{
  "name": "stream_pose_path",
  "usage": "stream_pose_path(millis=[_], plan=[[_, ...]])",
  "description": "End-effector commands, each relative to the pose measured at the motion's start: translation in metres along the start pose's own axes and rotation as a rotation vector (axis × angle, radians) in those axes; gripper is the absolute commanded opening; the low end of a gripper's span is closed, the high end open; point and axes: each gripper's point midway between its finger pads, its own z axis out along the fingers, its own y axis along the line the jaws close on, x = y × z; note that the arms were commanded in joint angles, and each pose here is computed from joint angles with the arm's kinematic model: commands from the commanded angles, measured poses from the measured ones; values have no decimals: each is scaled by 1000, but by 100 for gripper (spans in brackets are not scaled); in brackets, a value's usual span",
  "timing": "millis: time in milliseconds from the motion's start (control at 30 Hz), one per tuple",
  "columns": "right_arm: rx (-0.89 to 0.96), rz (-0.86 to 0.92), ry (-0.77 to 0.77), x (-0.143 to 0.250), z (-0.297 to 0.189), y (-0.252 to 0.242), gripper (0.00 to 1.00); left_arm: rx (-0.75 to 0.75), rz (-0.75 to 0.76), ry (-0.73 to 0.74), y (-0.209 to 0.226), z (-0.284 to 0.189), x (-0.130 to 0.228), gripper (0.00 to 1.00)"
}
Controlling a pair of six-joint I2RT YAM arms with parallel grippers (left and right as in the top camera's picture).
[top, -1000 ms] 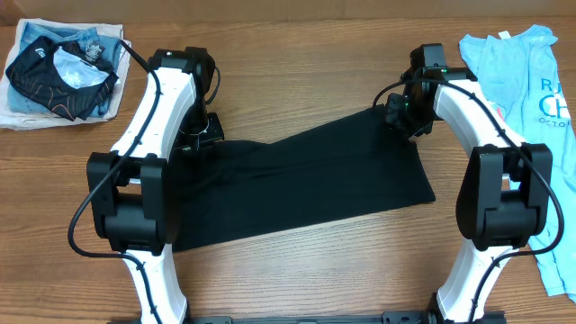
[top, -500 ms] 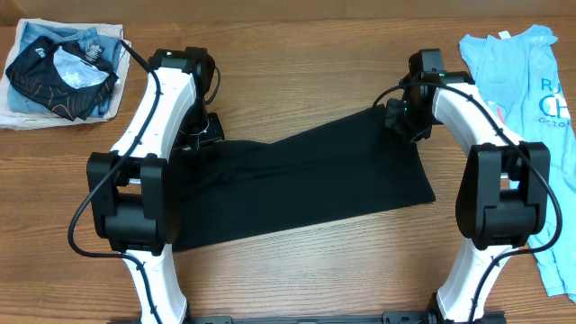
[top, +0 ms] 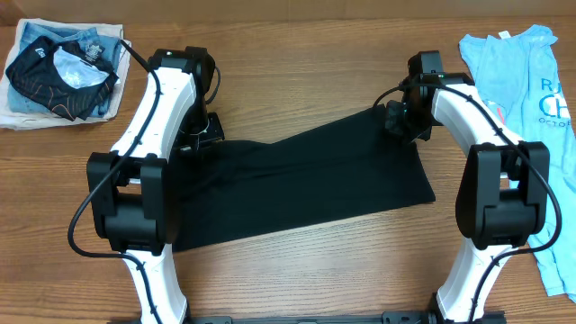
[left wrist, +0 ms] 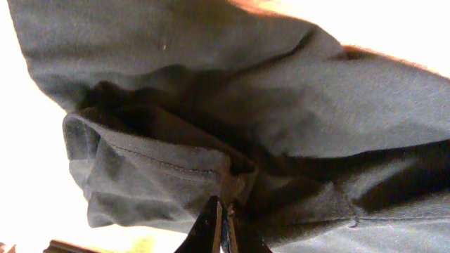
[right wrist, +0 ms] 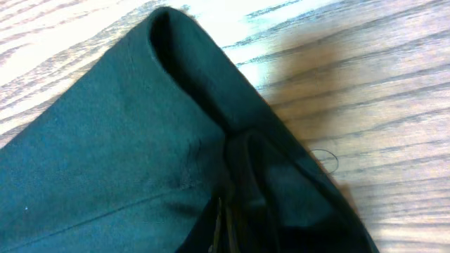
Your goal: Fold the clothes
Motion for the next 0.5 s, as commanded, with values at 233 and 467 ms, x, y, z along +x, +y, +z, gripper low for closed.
stream_pose_path(millis=[233, 467], plan=[[64, 94, -3, -10, -29, -3, 4, -53, 21, 93, 15, -16, 23, 4], [81, 167, 36, -4, -41, -12, 4, -107, 51, 163, 25, -17, 41, 4]])
